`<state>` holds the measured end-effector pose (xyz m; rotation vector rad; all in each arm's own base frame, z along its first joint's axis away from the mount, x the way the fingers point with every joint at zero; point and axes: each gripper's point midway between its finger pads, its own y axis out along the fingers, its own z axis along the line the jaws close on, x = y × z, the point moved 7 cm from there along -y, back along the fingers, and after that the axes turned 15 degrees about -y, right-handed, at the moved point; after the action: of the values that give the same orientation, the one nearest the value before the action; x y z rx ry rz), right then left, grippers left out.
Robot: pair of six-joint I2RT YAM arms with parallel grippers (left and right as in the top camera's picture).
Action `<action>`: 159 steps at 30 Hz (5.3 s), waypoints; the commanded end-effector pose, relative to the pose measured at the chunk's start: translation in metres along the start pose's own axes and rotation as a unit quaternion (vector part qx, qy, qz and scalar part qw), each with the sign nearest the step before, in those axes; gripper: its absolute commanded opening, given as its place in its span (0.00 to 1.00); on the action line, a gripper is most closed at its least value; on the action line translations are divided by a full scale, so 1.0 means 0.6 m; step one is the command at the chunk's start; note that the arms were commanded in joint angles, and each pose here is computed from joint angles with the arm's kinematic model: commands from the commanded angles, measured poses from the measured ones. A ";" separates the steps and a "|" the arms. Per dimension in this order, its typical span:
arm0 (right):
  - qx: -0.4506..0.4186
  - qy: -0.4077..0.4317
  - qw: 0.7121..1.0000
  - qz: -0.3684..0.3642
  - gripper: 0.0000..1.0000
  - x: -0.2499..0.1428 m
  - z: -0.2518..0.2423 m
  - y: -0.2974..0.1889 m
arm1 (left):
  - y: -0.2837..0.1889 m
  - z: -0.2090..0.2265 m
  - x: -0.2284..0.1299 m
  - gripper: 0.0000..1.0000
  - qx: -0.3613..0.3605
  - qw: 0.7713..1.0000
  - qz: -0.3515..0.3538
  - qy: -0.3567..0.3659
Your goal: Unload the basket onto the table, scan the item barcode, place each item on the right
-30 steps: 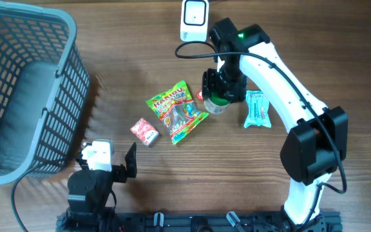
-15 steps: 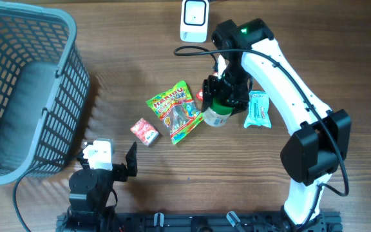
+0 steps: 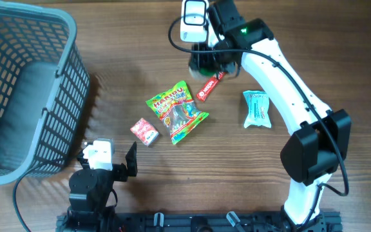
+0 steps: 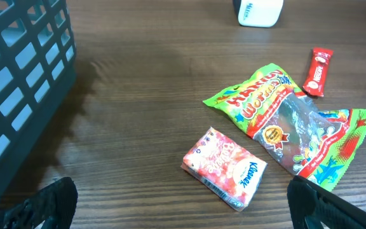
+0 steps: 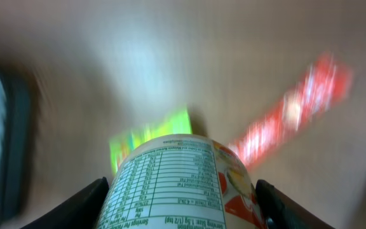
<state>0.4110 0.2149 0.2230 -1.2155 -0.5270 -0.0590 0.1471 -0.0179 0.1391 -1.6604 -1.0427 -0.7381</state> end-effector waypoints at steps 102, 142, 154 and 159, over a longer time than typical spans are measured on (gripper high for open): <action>-0.234 0.076 0.969 0.008 1.00 -0.058 -0.214 -0.219 | 0.003 0.003 -0.004 1.00 0.004 1.000 0.000 0.007; -0.164 0.032 0.928 0.332 0.04 -0.169 -0.119 0.087 | 0.003 0.003 -0.004 1.00 0.004 1.000 0.000 0.007; 0.500 -0.046 0.851 0.152 0.05 -0.088 0.072 -0.003 | 0.003 0.003 -0.004 1.00 0.004 1.000 0.000 0.007; 0.566 -0.173 0.806 0.015 0.04 -0.073 0.084 -0.018 | 0.003 0.003 -0.004 1.00 0.004 1.000 0.000 0.007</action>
<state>0.3472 0.2392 0.2040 -0.3024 -0.4071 0.5363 0.1471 -0.0180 0.1387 -1.6605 -1.0419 -0.7371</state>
